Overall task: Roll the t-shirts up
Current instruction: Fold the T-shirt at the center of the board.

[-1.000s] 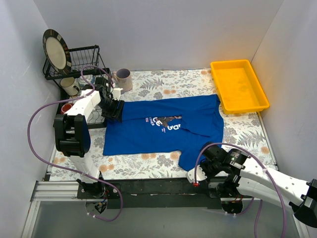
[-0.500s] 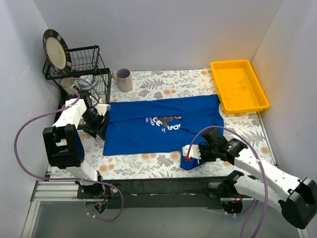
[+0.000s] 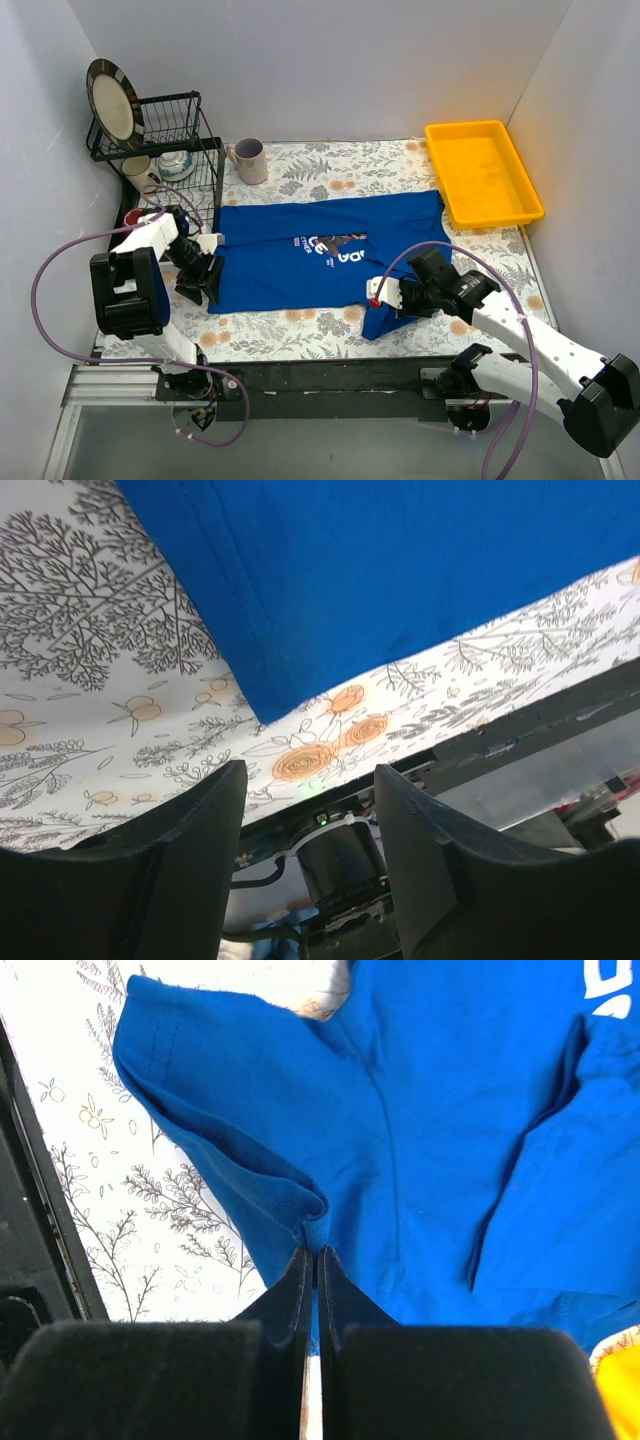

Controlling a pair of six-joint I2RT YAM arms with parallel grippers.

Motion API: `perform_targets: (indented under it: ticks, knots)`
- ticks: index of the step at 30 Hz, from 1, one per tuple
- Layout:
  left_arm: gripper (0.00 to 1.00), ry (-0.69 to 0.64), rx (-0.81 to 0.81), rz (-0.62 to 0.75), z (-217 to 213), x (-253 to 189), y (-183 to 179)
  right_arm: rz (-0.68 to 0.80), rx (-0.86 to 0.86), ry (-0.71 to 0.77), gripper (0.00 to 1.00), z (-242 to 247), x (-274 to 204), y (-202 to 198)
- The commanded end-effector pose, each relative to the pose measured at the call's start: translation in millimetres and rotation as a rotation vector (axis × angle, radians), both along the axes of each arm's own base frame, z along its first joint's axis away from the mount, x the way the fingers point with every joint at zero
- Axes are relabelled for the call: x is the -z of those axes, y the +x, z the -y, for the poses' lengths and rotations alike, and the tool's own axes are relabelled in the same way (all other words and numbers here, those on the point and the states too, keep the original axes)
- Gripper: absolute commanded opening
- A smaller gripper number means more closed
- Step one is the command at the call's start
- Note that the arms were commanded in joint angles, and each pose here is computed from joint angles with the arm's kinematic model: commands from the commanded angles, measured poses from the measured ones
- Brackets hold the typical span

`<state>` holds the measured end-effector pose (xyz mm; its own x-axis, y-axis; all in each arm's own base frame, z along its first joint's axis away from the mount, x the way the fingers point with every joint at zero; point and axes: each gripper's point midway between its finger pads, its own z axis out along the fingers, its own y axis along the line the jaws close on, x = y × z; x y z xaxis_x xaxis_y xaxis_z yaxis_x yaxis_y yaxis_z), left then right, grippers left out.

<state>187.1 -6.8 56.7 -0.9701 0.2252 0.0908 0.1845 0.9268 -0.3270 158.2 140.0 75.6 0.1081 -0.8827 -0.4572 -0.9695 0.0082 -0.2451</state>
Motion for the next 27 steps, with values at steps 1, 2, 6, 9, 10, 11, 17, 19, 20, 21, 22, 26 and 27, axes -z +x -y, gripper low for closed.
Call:
perform_targets:
  ticks: [1, 2, 6, 9, 10, 11, 17, 19, 20, 21, 22, 26, 27]
  knots:
    - [0.51, -0.004, -0.061, 0.032, 3, 7, 12, -0.005, 0.012, 0.039, 0.01, -6, -14, 0]
    - [0.50, -0.001, -0.066, 0.037, 3, 10, 14, -0.004, 0.012, 0.040, 0.01, -6, -14, 0]
    - [0.46, 0.059, -0.051, 0.054, -6, 15, 15, -0.008, 0.021, 0.047, 0.01, -5, -15, -2]
    - [0.46, 0.083, -0.030, 0.073, -9, 21, 13, -0.007, 0.026, 0.050, 0.01, -4, -14, -3]
    - [0.46, 0.092, -0.025, 0.073, -11, 24, 12, -0.007, 0.026, 0.050, 0.01, -4, -13, -3]
    - [0.46, 0.093, -0.020, 0.068, -10, 25, 11, -0.008, 0.029, 0.049, 0.01, -3, -13, -3]
    - [0.45, 0.100, -0.012, 0.081, -6, 36, 9, -0.003, 0.027, 0.053, 0.01, -4, -13, -3]
    - [0.45, 0.097, -0.017, 0.081, -4, 38, 9, -0.005, 0.029, 0.050, 0.01, -3, -13, -3]
    - [0.44, 0.094, -0.019, 0.076, -1, 40, 9, -0.005, 0.030, 0.048, 0.01, -2, -13, -3]
    - [0.43, 0.094, -0.017, 0.068, 0, 41, 7, -0.007, 0.030, 0.046, 0.01, -2, -12, -4]
    - [0.41, 0.093, -0.013, 0.060, 1, 42, 5, -0.008, 0.032, 0.045, 0.01, -1, -12, -4]
    - [0.38, 0.099, 0.004, 0.045, 3, 44, -6, -0.015, 0.035, 0.039, 0.01, 3, -11, -9]
    - [0.38, 0.108, 0.007, 0.051, 1, 42, -6, -0.018, 0.036, 0.036, 0.01, 3, -10, -10]
